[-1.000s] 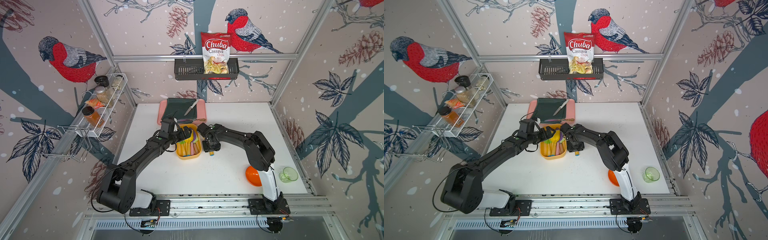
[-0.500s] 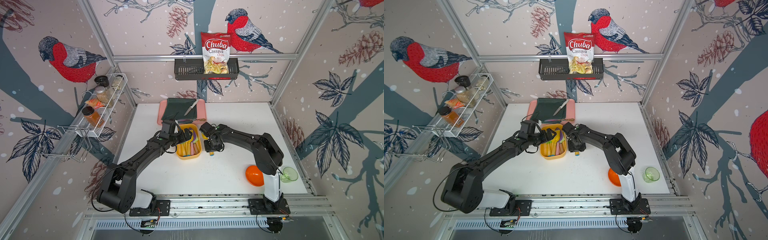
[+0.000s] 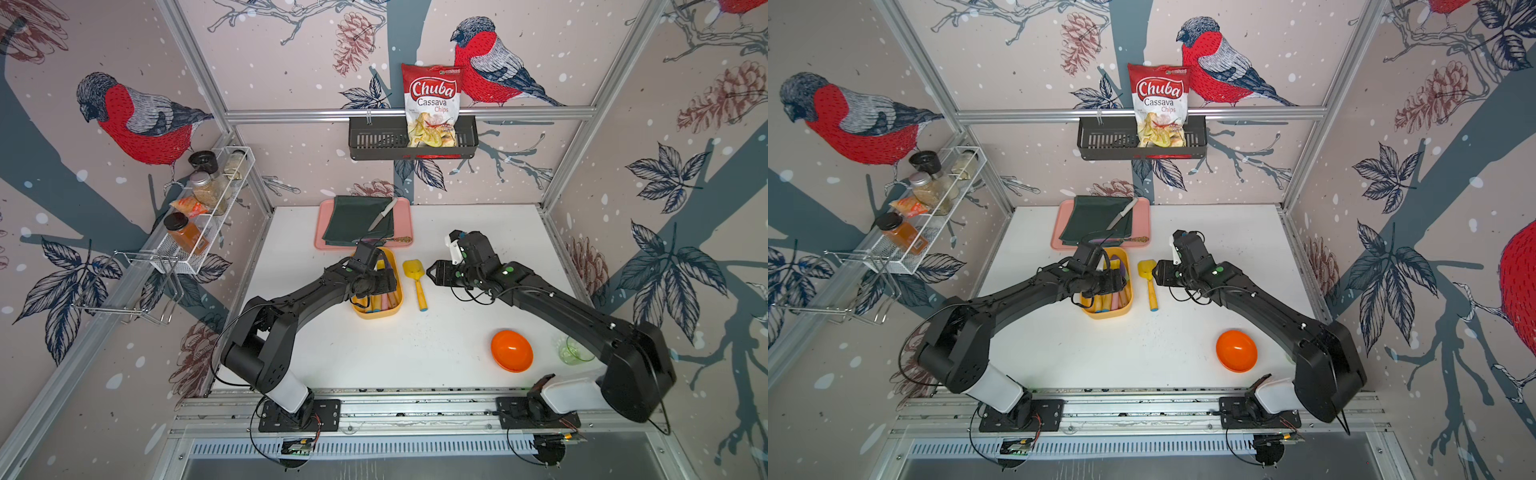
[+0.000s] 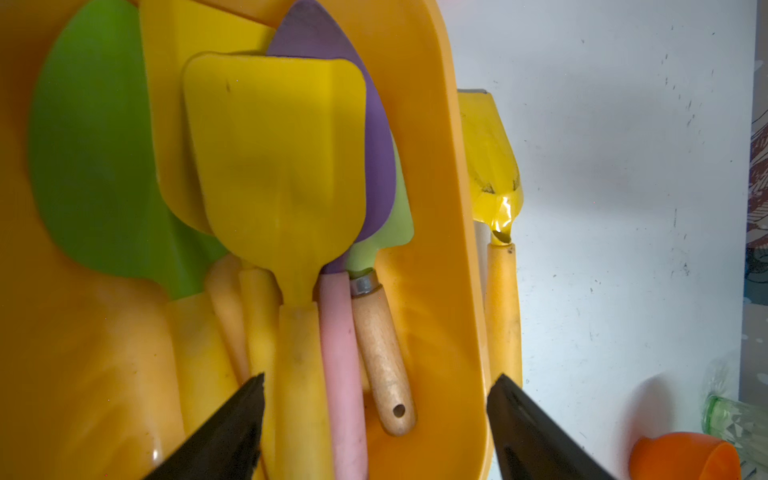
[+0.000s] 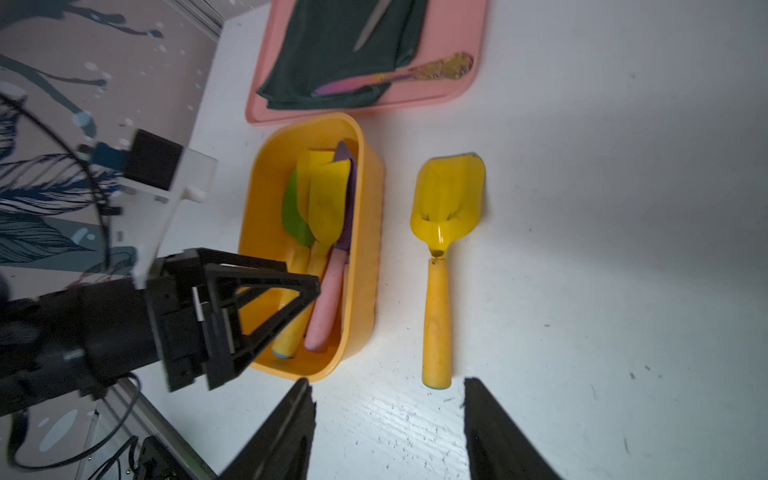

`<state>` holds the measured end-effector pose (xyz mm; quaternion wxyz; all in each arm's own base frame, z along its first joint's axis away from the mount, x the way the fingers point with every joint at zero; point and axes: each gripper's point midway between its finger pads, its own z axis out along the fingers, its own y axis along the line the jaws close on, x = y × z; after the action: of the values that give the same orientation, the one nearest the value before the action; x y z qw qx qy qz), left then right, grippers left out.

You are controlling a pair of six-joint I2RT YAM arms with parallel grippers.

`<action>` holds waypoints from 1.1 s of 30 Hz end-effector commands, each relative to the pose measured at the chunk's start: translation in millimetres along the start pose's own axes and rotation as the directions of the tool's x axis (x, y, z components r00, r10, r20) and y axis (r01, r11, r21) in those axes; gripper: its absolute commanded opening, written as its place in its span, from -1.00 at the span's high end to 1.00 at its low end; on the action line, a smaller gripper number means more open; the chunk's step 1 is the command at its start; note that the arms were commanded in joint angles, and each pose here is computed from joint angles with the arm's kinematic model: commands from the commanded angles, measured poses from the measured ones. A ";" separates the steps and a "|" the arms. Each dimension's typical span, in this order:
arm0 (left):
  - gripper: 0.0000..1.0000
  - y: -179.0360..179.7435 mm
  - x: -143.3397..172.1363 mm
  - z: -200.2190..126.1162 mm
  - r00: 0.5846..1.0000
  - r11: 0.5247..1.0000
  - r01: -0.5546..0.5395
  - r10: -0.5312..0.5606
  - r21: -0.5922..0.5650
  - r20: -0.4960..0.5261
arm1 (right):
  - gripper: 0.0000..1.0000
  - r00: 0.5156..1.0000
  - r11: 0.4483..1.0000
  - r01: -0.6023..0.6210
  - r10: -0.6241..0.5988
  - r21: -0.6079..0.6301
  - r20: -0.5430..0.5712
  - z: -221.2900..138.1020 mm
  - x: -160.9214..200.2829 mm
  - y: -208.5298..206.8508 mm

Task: Take the shovel out of the storage box
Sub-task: Pick up the shovel from the storage box.

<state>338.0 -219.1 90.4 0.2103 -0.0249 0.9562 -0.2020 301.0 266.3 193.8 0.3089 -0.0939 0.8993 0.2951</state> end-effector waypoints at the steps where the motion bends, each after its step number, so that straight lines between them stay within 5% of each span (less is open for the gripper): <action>1: -0.61 10.7 2.0 0.1 1.000 0.996 -0.026 0.025 -0.088 -0.009 | -0.24 0.991 0.997 0.050 -0.042 -0.062 0.126 -15.4 -25.5 12.0; 9: -0.47 26.8 2.4 7.9 0.999 0.973 -0.052 0.049 -0.223 -0.017 | -0.25 0.971 0.992 0.083 -0.060 -0.095 0.230 -40.6 -35.1 19.2; 17: -0.12 36.8 7.1 31.5 0.995 0.961 -0.075 0.053 -0.268 -0.087 | -0.24 0.970 0.985 0.073 -0.033 -0.158 0.240 -47.3 -34.6 26.4; 21: 0.32 38.9 12.4 40.9 0.991 0.964 -0.073 0.042 -0.254 -0.124 | -0.24 0.962 0.982 0.069 -0.018 -0.177 0.274 -54.7 -36.6 27.7; 23: 0.38 38.7 14.2 42.6 0.991 0.967 -0.070 0.039 -0.246 -0.130 | -0.24 0.961 0.982 0.069 -0.017 -0.178 0.276 -56.5 -35.8 27.1; 26: 0.83 41.7 16.5 44.2 0.990 0.967 -0.066 0.033 -0.245 -0.135 | -0.24 0.962 0.983 0.066 -0.017 -0.172 0.273 -56.3 -33.4 24.9; 33: 1.00 38.7 14.5 37.9 0.993 0.972 -0.056 0.030 -0.227 -0.117 | -0.24 0.968 0.982 0.060 -0.013 -0.180 0.250 -49.3 -28.8 25.1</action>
<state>353.0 -205.6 40.6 0.1773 -0.0178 0.9795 -0.0936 289.7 252.7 249.9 0.4108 -0.0995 0.8275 0.3697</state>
